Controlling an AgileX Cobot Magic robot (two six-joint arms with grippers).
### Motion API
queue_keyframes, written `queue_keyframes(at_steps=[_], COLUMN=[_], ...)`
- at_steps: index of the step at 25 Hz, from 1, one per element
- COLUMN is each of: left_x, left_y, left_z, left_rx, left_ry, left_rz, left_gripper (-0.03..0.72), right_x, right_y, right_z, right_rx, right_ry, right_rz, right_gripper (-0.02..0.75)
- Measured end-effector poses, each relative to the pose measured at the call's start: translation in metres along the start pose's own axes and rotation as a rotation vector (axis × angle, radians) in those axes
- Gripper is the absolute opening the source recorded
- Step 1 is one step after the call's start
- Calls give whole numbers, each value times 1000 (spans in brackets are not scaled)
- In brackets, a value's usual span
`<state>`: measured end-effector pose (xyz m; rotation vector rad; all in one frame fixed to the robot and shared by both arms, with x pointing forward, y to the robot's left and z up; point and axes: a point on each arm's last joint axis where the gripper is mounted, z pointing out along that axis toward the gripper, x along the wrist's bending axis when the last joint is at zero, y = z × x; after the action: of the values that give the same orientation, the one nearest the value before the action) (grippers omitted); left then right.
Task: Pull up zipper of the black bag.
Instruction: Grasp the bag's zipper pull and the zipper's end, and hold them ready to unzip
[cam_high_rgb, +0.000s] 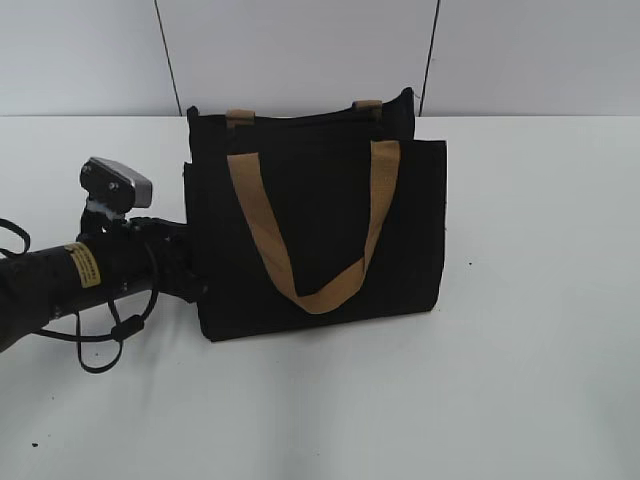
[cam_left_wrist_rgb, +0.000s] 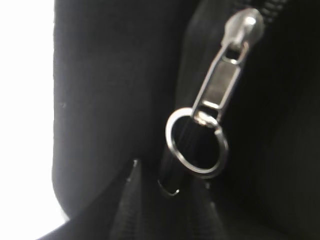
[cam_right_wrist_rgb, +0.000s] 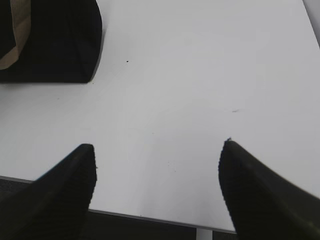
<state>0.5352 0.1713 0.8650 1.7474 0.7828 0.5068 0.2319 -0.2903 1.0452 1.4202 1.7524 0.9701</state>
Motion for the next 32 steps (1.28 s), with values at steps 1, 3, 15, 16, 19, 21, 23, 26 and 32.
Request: queue_keyframes(at_steps=[1, 3, 15, 16, 19, 21, 23, 26, 32], left_x=[0, 1, -7, -8, -12, -14, -19, -31, -48], left_y=[0, -2, 66, 76, 100, 111, 121, 130, 141], left_z=[0, 0, -50, -57, -74, -85, -94, -101, -100], left_rx=[6, 26, -46, -65, -101, -111, -121, -118, -81], left_ry=[1, 7, 127, 138, 172, 193, 201, 186, 149], left_rz=[0, 0, 70, 86, 127, 146, 167, 198, 247], left_gripper=[169, 51, 36, 36, 36, 34, 34, 32, 32], right_x=[0, 0, 0, 0, 0, 0, 0, 0, 0], right_y=[0, 0, 0, 0, 0, 0, 0, 0, 0], right_z=[0, 0, 0, 0, 0, 0, 0, 0, 0], right_rx=[0, 0, 0, 0, 0, 0, 0, 0, 0], right_ry=[0, 0, 0, 0, 0, 0, 0, 1, 3], right_rz=[0, 0, 0, 0, 0, 0, 0, 3, 6], right_gripper=[583, 583, 583, 583, 583, 583, 583, 583, 583])
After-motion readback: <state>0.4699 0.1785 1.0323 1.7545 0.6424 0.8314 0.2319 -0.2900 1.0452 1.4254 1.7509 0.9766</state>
